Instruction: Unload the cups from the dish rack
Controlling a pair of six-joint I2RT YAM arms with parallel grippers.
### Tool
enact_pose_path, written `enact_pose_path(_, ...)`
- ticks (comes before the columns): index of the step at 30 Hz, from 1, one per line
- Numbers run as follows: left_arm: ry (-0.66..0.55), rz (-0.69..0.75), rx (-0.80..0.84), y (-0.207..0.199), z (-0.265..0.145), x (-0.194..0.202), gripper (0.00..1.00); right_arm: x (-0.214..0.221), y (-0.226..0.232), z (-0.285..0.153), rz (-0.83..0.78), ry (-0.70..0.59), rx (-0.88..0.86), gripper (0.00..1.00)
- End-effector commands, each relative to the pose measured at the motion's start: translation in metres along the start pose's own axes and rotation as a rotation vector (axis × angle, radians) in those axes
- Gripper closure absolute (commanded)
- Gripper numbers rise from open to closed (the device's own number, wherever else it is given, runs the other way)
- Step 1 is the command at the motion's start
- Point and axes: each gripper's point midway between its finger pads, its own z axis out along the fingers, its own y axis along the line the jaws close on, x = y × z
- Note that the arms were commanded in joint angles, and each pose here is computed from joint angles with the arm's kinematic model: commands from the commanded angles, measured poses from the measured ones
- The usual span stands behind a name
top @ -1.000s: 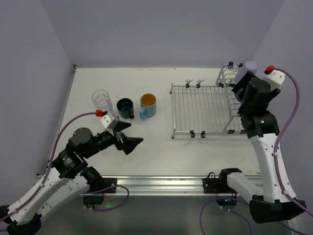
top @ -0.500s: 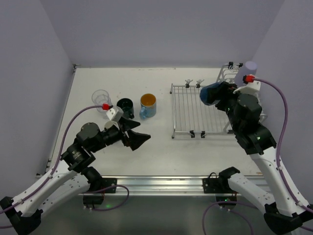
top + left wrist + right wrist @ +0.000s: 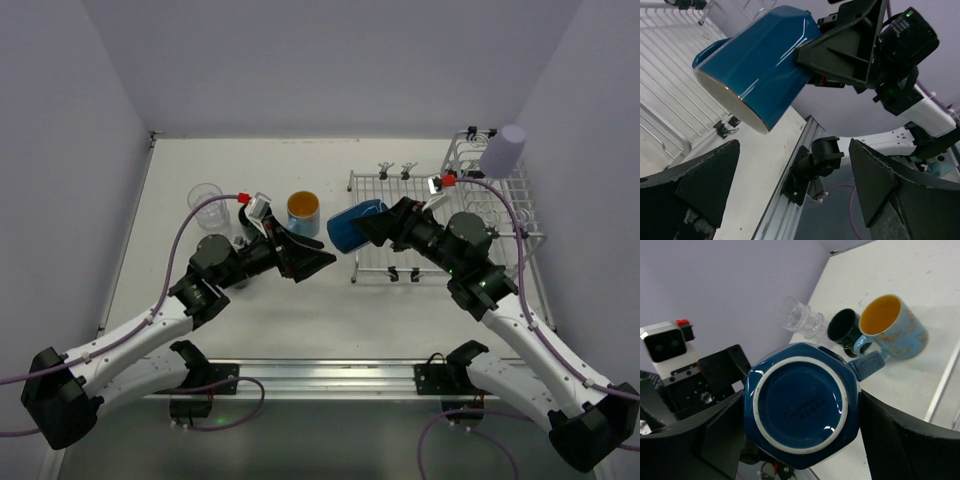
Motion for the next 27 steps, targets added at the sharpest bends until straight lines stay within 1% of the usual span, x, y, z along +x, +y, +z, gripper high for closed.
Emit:
enact_pose_path(1,-0.095,-0.073,0.111,-0.022,0.006,-0.022,0.07,-0.023,0.071,-0.015,0.015,-0.073,-0.322,0.63)
enact_pose_path(4,-0.098,-0.104,0.128,-0.023,0.011,-0.022,0.1,-0.015,0.069,-0.017,0.03,-0.063,-0.353,0.63)
enact_pose_path(6,-0.106,-0.116,0.14,-0.024,0.013,-0.024,0.13,-0.012,0.066,-0.016,0.042,-0.069,-0.365,0.62)
enact_pose_path(8,-0.113,-0.115,0.162,-0.027,0.014,-0.025,0.2,-0.002,0.063,-0.014,0.076,-0.037,-0.381,0.62)
enact_pose_path(9,-0.112,-0.119,0.167,-0.029,0.014,-0.024,0.21,-0.004,0.069,-0.015,0.076,-0.047,-0.419,0.62)
enact_pose_path(10,-0.111,-0.12,0.166,-0.028,0.015,-0.024,0.23,0.001,0.069,-0.014,0.089,-0.029,-0.436,0.62)
enact_pose_path(11,-0.114,-0.117,0.172,-0.029,0.015,-0.024,0.27,0.008,0.065,-0.013,0.128,-0.011,-0.44,0.62)
enact_pose_path(12,-0.114,-0.119,0.172,-0.028,0.015,-0.023,0.29,0.005,0.072,-0.015,0.125,-0.028,-0.486,0.62)
enact_pose_path(14,-0.13,-0.115,0.178,-0.029,0.013,-0.025,0.33,0.016,0.069,-0.013,0.168,0.001,-0.5,0.63)
enact_pose_path(16,-0.14,-0.125,0.172,-0.027,0.012,-0.024,0.35,0.015,0.076,-0.016,0.17,-0.015,-0.546,0.63)
enact_pose_path(18,-0.148,-0.132,0.179,-0.027,0.011,-0.023,0.4,0.02,0.08,-0.014,0.183,-0.01,-0.566,0.63)
enact_pose_path(19,-0.148,-0.134,0.182,-0.027,0.011,-0.023,0.52,0.021,0.082,-0.014,0.185,-0.011,-0.573,0.63)
enact_pose_path(20,-0.153,-0.135,0.189,-0.028,0.01,-0.024,0.59,0.026,0.084,-0.012,0.193,0.0,-0.577,0.62)
enact_pose_path(21,-0.154,-0.135,0.191,-0.028,0.009,-0.023,0.65,0.026,0.088,-0.013,0.191,-0.007,-0.593,0.62)
enact_pose_path(22,-0.157,-0.133,0.195,-0.03,0.008,-0.024,0.77,0.028,0.089,-0.012,0.195,-0.004,-0.597,0.61)
enact_pose_path(23,-0.16,-0.128,0.198,-0.031,0.007,-0.025,0.86,0.029,0.091,-0.012,0.197,-0.003,-0.61,0.59)
enact_pose_path(24,-0.163,-0.119,0.203,-0.033,0.006,-0.025,0.92,0.029,0.091,-0.012,0.198,-0.004,-0.614,0.55)
enact_pose_path(25,-0.176,-0.106,0.218,-0.039,0.001,-0.029,1.0,0.031,0.089,-0.011,0.21,-0.002,-0.611,0.38)
enact_pose_path(26,-0.171,-0.089,0.192,-0.035,0.0,-0.028,1.0,0.031,0.088,-0.012,0.211,-0.008,-0.611,0.27)
enact_pose_path(27,-0.199,-0.07,0.187,-0.04,-0.006,-0.035,1.0,0.03,0.087,-0.011,0.213,-0.015,-0.603,0.17)
